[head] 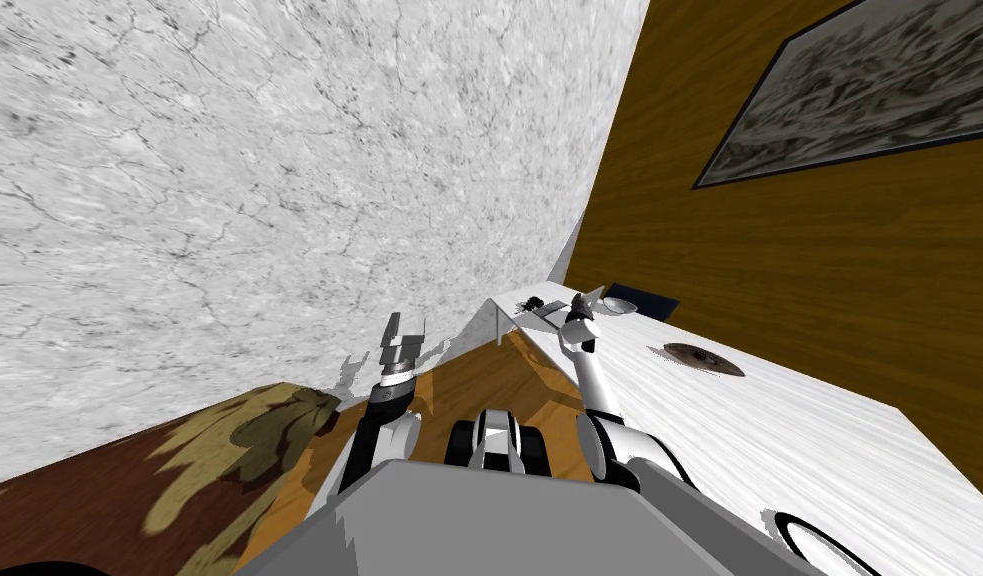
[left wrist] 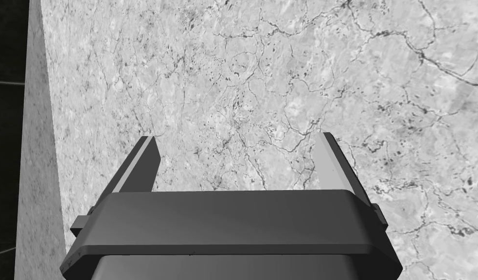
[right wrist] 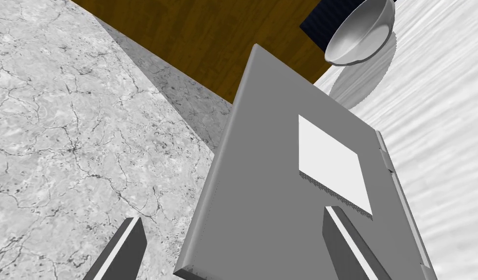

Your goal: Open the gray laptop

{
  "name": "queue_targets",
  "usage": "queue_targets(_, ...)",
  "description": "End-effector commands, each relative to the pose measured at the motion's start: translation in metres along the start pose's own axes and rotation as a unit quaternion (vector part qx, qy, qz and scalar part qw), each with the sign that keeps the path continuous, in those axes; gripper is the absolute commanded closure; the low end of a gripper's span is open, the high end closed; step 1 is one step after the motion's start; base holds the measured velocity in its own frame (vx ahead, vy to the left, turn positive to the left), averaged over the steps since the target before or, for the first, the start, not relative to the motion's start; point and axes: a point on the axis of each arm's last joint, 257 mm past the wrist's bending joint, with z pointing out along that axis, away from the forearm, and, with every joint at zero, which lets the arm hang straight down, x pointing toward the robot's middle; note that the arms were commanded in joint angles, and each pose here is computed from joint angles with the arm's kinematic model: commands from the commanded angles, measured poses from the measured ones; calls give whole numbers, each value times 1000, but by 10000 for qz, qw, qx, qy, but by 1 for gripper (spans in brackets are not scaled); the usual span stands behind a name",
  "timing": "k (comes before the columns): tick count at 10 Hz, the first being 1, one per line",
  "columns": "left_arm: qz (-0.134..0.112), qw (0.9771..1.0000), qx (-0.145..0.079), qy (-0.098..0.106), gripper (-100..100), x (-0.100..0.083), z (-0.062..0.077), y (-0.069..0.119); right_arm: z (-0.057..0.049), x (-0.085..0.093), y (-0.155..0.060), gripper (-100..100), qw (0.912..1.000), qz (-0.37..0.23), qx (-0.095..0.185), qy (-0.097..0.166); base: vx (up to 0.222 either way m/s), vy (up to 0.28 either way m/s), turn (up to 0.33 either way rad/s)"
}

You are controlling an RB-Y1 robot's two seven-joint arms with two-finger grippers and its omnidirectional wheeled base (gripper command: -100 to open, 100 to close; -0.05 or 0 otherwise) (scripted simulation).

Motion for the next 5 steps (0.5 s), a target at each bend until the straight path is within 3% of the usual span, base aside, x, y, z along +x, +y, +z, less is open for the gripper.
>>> queue_targets(1, 0, 10000, 0, 0, 0, 0, 0, 0, 2, 2, -4, 100, 10000, 0, -12, 15, 78, -55, 33)
queue_targets(5, 0, 10000, 0, 0, 0, 0, 0, 0, 4, -7, -11, 100, 9993, -346, -112, -26, 18, -6, 16)
